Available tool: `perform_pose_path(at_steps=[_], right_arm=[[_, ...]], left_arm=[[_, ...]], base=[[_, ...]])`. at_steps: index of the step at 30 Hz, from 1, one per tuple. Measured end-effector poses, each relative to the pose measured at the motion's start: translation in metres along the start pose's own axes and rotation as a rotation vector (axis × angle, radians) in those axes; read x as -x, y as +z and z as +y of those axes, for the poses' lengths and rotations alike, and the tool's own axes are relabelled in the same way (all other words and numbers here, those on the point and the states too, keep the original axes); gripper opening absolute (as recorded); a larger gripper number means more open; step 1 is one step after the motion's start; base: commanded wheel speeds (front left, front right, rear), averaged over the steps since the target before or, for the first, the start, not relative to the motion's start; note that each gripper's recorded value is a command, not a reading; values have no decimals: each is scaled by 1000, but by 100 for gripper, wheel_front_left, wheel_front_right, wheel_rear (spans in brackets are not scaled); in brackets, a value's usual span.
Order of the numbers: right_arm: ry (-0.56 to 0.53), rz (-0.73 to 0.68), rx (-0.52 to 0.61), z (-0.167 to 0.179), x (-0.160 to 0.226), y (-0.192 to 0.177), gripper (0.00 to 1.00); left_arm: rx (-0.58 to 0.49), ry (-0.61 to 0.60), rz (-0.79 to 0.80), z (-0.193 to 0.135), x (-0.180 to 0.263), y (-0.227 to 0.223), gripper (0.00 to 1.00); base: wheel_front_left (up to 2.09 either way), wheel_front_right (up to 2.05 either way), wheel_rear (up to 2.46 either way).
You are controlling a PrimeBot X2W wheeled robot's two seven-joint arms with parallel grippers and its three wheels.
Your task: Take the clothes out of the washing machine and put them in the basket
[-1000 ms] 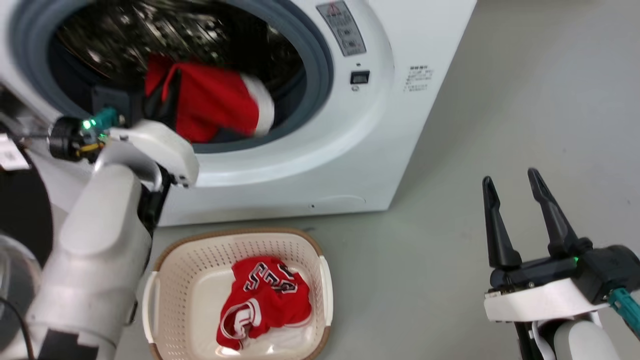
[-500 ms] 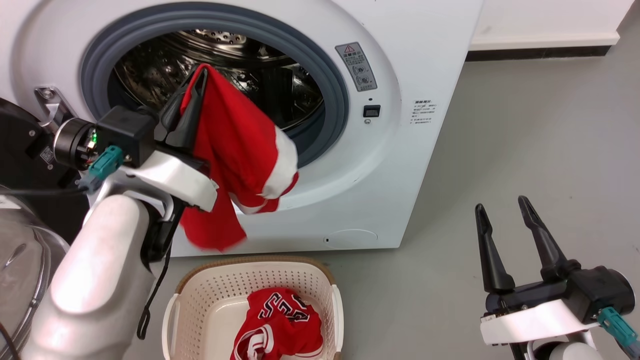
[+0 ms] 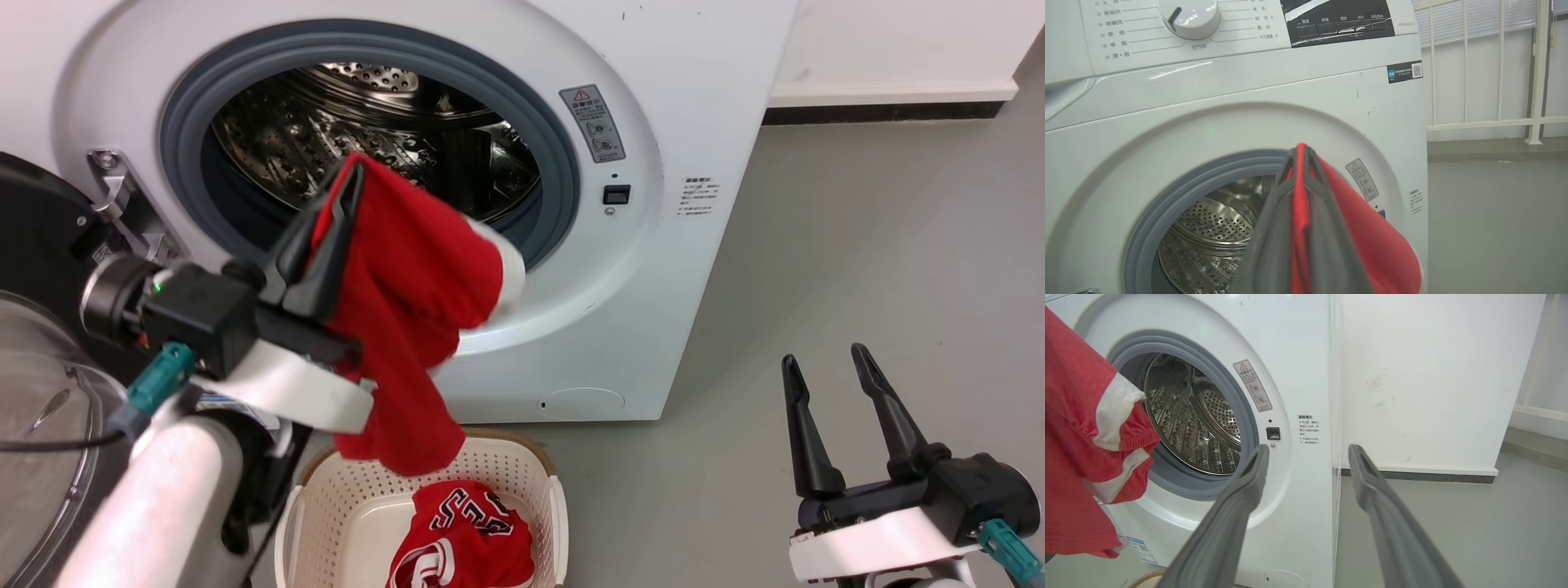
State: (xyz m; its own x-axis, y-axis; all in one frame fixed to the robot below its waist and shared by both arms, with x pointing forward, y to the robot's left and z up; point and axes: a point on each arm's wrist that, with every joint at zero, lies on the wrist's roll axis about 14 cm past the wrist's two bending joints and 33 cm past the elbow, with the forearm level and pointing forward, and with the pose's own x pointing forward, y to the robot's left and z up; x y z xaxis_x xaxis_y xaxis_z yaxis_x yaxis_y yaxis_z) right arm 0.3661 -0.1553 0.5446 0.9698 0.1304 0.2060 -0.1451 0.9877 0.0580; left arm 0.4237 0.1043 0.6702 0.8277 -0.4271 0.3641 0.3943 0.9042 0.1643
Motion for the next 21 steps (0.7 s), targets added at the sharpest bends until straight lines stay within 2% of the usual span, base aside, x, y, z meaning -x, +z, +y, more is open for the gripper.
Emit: perform_pose_path(at_steps=[8, 21], right_arm=[[15, 19, -6, 4, -7, -8, 100], [7, 54, 1, -4, -33, -30, 100]], left_arm=[[81, -1, 141, -14, 24, -46, 0], [259, 20, 519, -41, 79, -186, 0]], base=[[0, 0, 0], [0, 0, 0]])
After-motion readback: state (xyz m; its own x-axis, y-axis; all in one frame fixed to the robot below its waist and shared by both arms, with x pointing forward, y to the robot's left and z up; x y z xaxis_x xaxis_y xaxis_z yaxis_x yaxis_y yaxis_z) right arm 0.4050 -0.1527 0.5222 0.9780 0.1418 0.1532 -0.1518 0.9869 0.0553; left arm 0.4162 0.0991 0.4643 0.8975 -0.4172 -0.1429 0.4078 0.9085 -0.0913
